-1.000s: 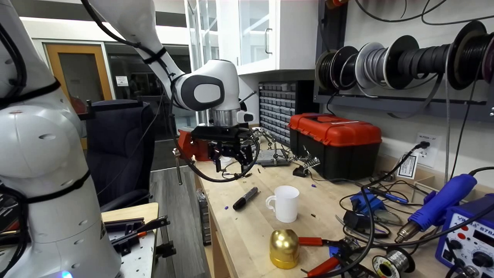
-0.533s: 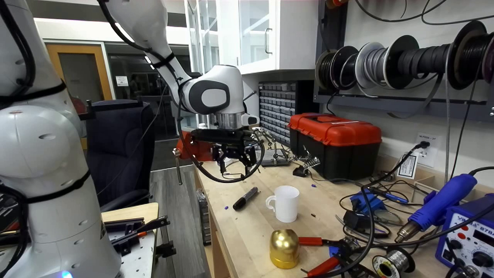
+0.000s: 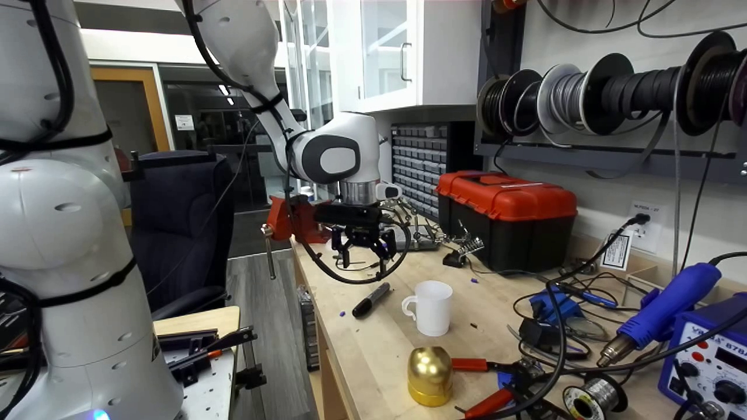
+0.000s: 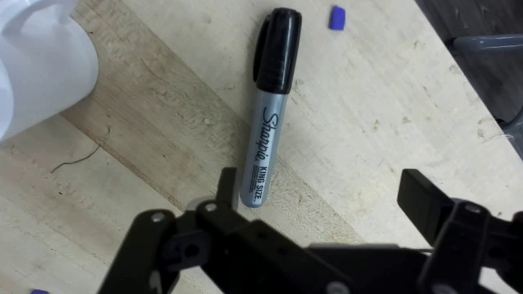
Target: Put the marker inside the mug cup
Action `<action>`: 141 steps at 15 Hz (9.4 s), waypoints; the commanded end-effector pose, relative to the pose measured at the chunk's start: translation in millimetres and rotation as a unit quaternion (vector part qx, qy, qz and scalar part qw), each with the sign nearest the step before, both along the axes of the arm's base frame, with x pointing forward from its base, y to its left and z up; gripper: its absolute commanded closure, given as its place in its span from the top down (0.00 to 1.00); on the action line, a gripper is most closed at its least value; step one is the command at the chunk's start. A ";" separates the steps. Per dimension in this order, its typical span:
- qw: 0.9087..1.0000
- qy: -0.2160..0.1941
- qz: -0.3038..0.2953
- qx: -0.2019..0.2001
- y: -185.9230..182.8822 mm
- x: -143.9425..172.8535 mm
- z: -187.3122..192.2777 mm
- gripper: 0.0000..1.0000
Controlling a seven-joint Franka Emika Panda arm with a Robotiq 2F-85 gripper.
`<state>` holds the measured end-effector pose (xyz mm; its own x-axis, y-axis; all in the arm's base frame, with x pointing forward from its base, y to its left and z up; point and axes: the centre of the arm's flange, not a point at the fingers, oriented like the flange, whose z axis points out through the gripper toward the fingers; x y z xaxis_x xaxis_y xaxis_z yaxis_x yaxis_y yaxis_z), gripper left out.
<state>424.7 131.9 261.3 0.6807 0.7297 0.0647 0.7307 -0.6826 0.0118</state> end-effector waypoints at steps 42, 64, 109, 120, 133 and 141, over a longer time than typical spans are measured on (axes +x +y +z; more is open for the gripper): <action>0.996 -0.079 0.026 -0.016 -0.2 89.7 59.2 0.06; 0.953 -0.258 -0.156 0.034 -116.8 90.2 184.2 0.06; 0.917 -0.319 -0.222 0.094 -131.3 37.8 58.3 0.06; 0.916 -0.319 -0.226 0.096 -135.4 46.3 30.9 0.06; 0.909 -0.333 -0.229 0.100 -159.5 51.4 35.6 0.06; 0.907 -0.329 -0.240 0.111 -155.3 48.5 32.9 0.06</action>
<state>476.1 -8.6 317.1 0.6860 0.3014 0.6622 0.2410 -0.9529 0.1840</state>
